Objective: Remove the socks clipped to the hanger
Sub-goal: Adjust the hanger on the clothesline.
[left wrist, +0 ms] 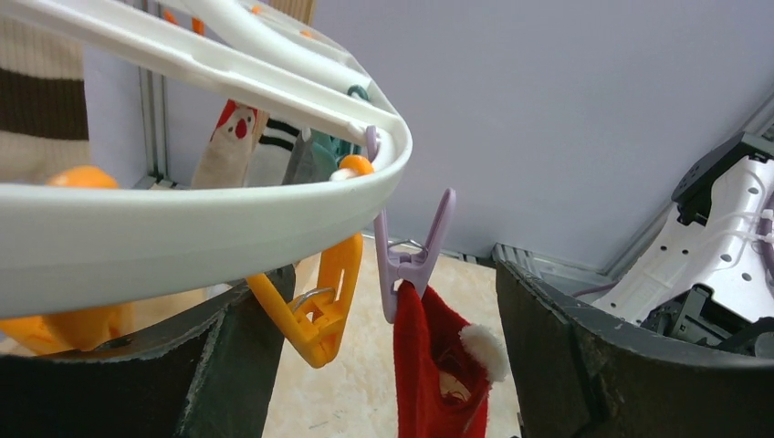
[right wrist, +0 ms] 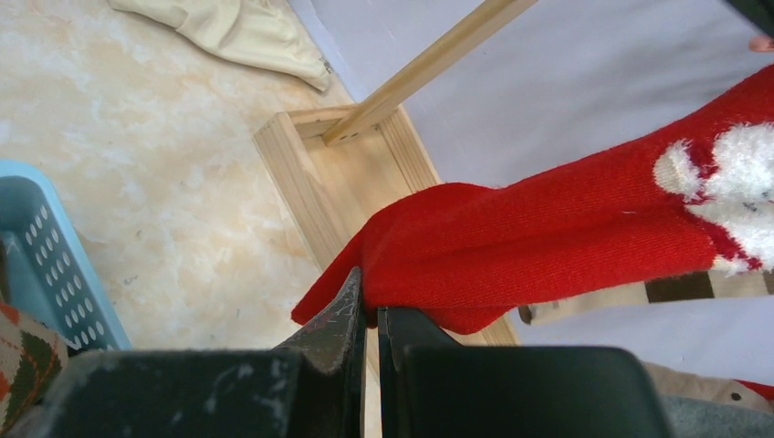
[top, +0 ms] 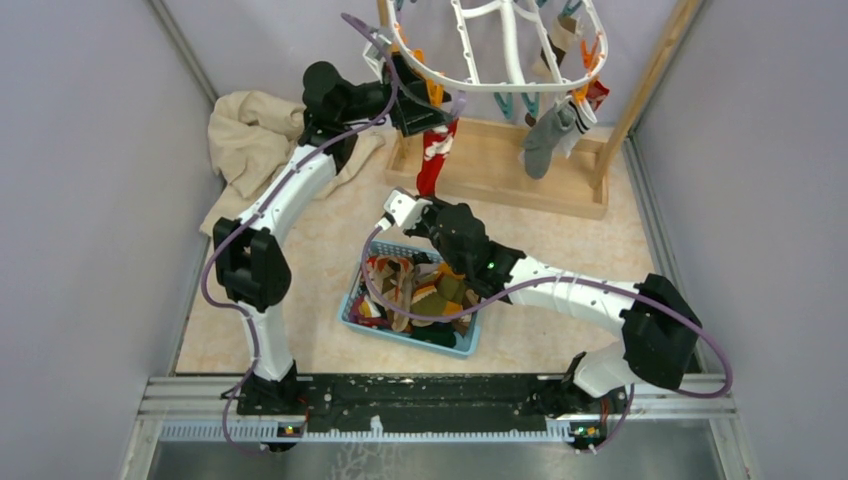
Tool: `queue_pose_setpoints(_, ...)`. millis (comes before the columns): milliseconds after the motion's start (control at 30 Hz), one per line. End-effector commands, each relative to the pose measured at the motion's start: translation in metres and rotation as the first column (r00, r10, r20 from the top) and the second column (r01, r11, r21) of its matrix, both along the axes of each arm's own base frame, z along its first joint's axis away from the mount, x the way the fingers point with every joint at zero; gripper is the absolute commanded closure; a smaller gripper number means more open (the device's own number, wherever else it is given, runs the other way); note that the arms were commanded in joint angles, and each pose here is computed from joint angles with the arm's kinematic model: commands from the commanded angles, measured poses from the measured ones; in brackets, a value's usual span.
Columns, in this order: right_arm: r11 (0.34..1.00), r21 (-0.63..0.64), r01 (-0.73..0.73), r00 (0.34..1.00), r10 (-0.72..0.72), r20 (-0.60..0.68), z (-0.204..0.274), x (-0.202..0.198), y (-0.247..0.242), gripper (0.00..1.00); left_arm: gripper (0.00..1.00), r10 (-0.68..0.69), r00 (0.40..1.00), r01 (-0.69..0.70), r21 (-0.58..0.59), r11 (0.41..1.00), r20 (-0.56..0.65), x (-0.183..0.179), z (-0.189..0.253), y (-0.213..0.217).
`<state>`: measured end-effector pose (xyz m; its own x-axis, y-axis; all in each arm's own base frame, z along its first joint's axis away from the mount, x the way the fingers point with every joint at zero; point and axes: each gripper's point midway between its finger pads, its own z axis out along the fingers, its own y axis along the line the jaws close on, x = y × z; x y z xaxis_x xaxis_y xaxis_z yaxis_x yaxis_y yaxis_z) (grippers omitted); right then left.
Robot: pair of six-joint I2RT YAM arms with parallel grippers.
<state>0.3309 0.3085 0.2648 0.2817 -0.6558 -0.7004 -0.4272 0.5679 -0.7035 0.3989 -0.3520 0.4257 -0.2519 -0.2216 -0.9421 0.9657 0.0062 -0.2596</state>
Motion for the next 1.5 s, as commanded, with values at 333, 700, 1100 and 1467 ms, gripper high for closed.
queue_pose_setpoints(333, 0.999, 0.039, -0.028, 0.999, 0.027, 0.017, 0.015, -0.003, 0.011, 1.0, 0.14, 0.068, 0.993, -0.065, -0.034, 0.997, 0.094, 0.009, 0.031, -0.011)
queue_pose_setpoints(700, 0.999, 0.032, -0.025, 1.0, 0.025, 0.017, 0.015, -0.003, 0.01, 1.0, 0.14, 0.116, 0.988, -0.121, 0.041, 0.992, 0.106, 0.02, 0.015, -0.032)
queue_pose_setpoints(1100, 0.995, 0.098, 0.011, 0.999, -0.007, -0.031, 0.015, -0.01, -0.002, 0.69, 0.12, 0.248, 0.968, -0.251, 0.115, 0.961, 0.037, 0.029, -0.006, -0.001)
queue_pose_setpoints(1467, 0.795, 0.589, 0.144, 0.986, -0.061, -0.158, 0.143, -0.013, -0.089, 0.04, 0.12, 0.466, 0.885, -0.453, 0.221, 0.864, -0.007, 0.02, -0.002, 0.052)
